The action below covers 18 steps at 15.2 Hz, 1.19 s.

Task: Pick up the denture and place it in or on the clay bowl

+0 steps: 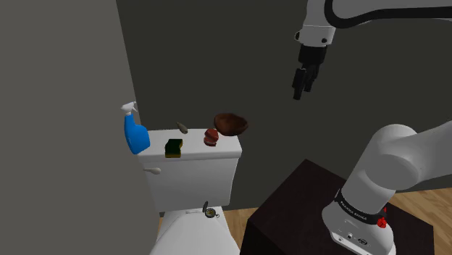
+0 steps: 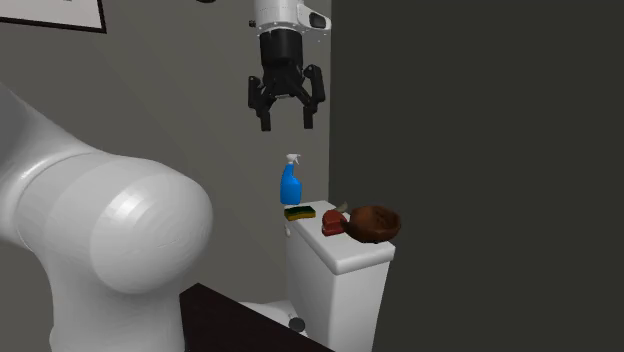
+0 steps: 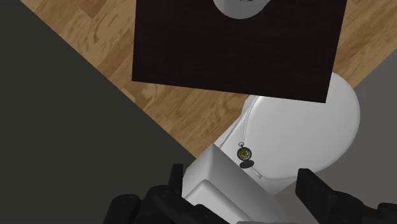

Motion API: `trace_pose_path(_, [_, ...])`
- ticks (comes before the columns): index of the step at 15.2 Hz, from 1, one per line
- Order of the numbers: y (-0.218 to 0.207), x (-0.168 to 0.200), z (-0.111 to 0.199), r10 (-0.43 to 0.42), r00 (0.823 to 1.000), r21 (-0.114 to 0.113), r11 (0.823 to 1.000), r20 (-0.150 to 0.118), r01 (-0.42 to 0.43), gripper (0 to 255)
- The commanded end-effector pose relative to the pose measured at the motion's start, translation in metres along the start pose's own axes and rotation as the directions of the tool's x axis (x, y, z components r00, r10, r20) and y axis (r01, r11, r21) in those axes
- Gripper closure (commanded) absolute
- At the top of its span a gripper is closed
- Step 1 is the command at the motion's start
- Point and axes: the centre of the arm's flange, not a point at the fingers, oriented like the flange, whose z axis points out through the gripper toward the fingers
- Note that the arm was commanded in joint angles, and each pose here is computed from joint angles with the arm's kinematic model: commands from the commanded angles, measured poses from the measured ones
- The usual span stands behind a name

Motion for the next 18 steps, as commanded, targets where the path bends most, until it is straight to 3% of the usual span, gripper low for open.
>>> trace_pose_path(1, [0.000,0.000,0.000,0.000,1.000,0.000,1.000,0.000,0.000,0])
trace_pose_path(18, [-0.036,0.165,0.141,0.049,0.998,0.022,0.999,-0.032,-0.048,0])
